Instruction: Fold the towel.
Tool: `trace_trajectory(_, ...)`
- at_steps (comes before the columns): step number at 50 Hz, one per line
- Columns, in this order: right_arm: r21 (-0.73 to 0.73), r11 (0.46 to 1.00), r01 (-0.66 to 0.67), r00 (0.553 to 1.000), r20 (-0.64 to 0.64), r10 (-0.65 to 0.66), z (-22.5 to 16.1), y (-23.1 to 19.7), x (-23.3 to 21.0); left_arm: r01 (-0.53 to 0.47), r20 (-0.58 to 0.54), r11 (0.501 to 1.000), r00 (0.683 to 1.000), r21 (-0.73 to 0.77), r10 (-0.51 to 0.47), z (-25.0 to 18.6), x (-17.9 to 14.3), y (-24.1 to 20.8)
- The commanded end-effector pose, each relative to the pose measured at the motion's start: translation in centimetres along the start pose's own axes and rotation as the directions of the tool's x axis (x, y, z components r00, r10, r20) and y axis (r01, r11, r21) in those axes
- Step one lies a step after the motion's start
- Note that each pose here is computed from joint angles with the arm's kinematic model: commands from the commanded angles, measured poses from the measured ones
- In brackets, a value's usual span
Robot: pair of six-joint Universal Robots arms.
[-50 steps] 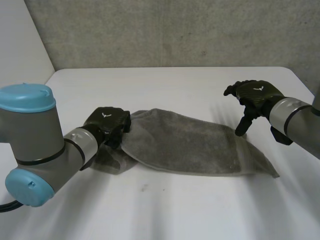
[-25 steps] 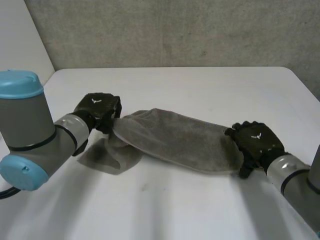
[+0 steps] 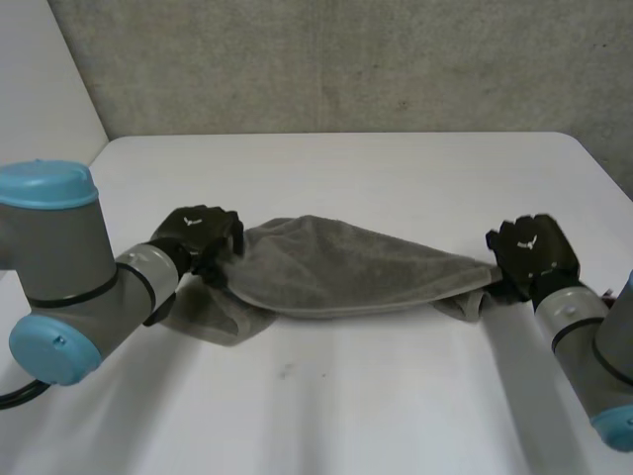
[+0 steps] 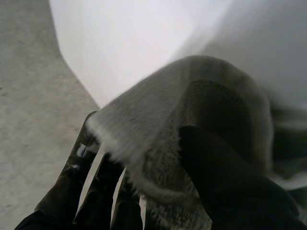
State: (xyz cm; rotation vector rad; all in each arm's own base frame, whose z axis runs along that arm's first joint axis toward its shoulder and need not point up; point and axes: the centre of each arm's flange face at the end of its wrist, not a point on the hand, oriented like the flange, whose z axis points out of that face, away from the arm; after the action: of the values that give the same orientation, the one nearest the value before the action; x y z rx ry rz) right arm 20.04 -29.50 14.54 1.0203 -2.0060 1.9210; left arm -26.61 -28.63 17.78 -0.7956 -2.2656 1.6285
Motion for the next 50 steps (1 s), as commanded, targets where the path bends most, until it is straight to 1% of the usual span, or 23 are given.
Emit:
trace_trajectory(1,0.049,0.997,-0.067,0.997,-0.037,0.069,0.4,-1.9,1.5,0.003,-0.013,1.0,1.0,-0.024,-0.003,-0.2,0.3,1.0)
trace_trajectory(6,-0.004,0.991,-0.132,0.991,-0.005,0.132,0.4,-2.1,1.8,0.009,-0.008,0.999,1.0,-0.033,-0.009,-0.2,0.0,1.4)
trace_trajectory(8,-0.023,0.988,-0.152,0.988,0.006,0.152,0.4,-2.3,1.9,0.014,0.003,0.999,1.0,-0.037,-0.014,-0.2,-0.4,1.7)
trace_trajectory(10,-0.064,0.975,-0.21,0.977,0.024,0.212,0.4,-2.6,2.2,0.022,0.02,0.999,1.0,-0.034,-0.022,-0.1,-1.3,2.1)
trace_trajectory(11,-0.065,0.975,-0.211,0.977,0.024,0.213,0.4,-2.6,2.2,0.022,0.02,0.999,1.0,-0.034,-0.022,-0.1,-1.3,2.1)
trace_trajectory(13,-0.099,0.955,-0.279,0.958,0.033,0.283,0.5,-2.8,2.5,0.02,0.009,1.0,1.0,-0.009,-0.02,0.0,-1.4,2.4)
trace_trajectory(16,-0.112,0.945,-0.308,0.949,0.033,0.313,0.6,-2.9,2.7,0.012,-0.005,1.0,1.0,0.013,-0.012,0.2,-1.2,2.4)
trace_trajectory(18,-0.129,0.929,-0.348,0.933,0.052,0.357,0.5,-3.1,2.9,-0.01,-0.032,0.998,0.999,0.06,0.012,0.5,-0.9,2.4)
trace_trajectory(24,-0.119,0.924,-0.363,0.92,0.107,0.376,0.4,-3.8,2.7,-0.038,-0.056,0.992,0.997,0.124,0.045,1.0,-0.7,2.0)
trace_trajectory(27,-0.118,0.925,-0.361,0.921,0.112,0.373,0.5,-3.8,2.6,-0.062,-0.071,0.987,0.995,0.148,0.073,1.4,-0.5,2.2)
trace_trajectory(29,-0.115,0.928,-0.354,0.924,0.114,0.366,0.5,-3.8,2.6,-0.101,-0.083,0.98,0.99,0.169,0.117,2.0,-0.4,2.6)
trace_trajectory(32,-0.114,0.928,-0.354,0.924,0.114,0.366,0.7,-3.8,2.7,-0.124,-0.093,0.974,0.985,0.189,0.144,2.2,-0.3,2.6)
trace_trajectory(34,-0.118,0.928,-0.354,0.923,0.113,0.367,0.8,-3.8,2.7,-0.169,-0.116,0.959,0.973,0.228,0.199,2.5,-0.1,2.8)
trace_trajectory(35,-0.118,0.928,-0.354,0.923,0.113,0.367,0.8,-3.8,2.7,-0.17,-0.116,0.959,0.973,0.228,0.2,2.5,-0.1,2.8)
trace_trajectory(37,-0.129,0.926,-0.356,0.922,0.113,0.37,1.0,-3.8,3.0,-0.209,-0.139,0.945,0.958,0.251,0.249,2.9,0.1,3.2)
trace_trajectory(38,-0.129,0.926,-0.356,0.922,0.113,0.37,1.1,-3.8,3.0,-0.209,-0.139,0.945,0.958,0.251,0.249,2.9,0.1,3.2)
trace_trajectory(40,-0.134,0.924,-0.359,0.923,0.099,0.373,1.3,-3.9,3.6,-0.239,-0.15,0.937,0.947,0.255,0.283,3.1,-0.1,3.6)
trace_trajectory(45,-0.122,0.925,-0.361,0.925,0.076,0.371,2.0,-4.0,4.6,-0.265,-0.161,0.928,0.936,0.261,0.313,3.0,-0.1,3.8)
trace_trajectory(50,-0.125,0.924,-0.361,0.926,0.071,0.372,2.6,-4.0,4.9,-0.264,-0.165,0.928,0.935,0.263,0.313,3.1,-0.1,3.9)
